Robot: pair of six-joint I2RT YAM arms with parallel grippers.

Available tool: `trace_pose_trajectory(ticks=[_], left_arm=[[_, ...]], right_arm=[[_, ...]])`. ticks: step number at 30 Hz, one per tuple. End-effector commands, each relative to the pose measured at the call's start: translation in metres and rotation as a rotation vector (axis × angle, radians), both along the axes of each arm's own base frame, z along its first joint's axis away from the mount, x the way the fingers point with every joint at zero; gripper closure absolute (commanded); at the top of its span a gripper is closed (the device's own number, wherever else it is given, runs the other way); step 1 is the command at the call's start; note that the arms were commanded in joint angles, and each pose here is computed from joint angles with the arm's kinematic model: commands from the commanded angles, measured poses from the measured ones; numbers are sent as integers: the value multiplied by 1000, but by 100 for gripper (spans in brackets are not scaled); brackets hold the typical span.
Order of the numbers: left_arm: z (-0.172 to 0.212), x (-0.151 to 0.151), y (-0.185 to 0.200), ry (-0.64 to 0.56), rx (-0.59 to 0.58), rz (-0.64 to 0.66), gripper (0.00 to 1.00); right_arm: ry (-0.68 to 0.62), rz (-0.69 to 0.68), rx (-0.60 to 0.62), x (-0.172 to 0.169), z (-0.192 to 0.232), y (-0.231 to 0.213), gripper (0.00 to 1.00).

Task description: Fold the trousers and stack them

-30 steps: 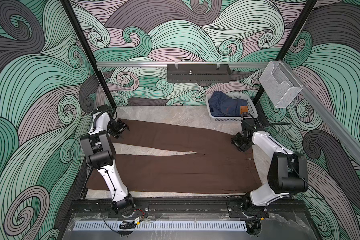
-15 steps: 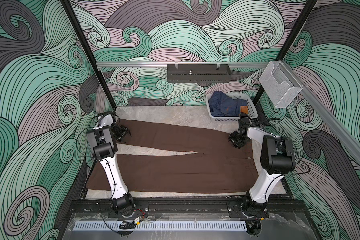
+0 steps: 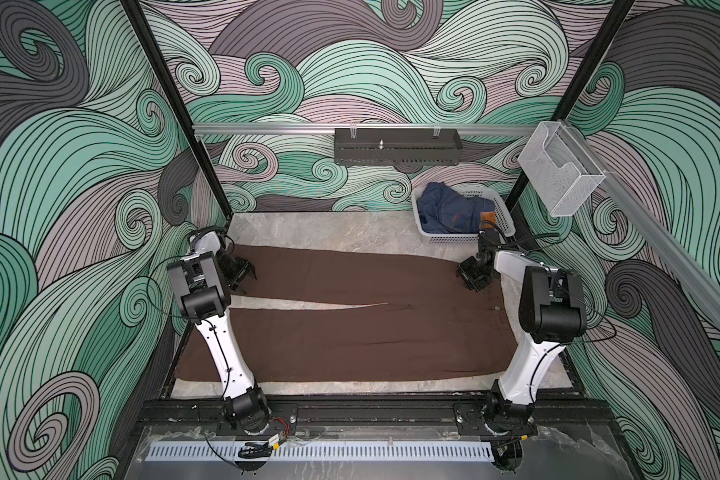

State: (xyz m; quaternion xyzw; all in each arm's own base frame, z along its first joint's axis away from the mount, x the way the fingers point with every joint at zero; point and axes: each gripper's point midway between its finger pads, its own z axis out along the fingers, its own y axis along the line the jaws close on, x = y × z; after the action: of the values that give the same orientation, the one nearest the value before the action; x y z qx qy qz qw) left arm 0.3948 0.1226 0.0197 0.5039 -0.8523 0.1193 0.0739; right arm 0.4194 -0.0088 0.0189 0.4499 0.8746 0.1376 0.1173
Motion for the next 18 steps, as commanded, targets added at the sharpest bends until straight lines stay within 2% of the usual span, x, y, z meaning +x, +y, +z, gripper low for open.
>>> trace_pose_trajectory(ticks=[1,4,7,10,13,18], left_arm=[[-3,-7,10,30,37,-3,40],[16,8,5,-30,33,-21,39],[48,22,1,-119,66,-45,36],[83,28,-3,-202,83,-55,34],[113,23,-10,-261,99,-79,33],[137,-12,-25,-301,108,-124,33]], right_arm=[[66,-7,-35,-15,-19,-10,60],[34,0,-44,-17,-3,-10,53],[6,1,-61,-21,20,-11,42],[-22,1,-79,-28,43,-13,36],[-41,-4,-91,-40,60,-14,34],[-56,-12,-89,-67,74,-11,34]])
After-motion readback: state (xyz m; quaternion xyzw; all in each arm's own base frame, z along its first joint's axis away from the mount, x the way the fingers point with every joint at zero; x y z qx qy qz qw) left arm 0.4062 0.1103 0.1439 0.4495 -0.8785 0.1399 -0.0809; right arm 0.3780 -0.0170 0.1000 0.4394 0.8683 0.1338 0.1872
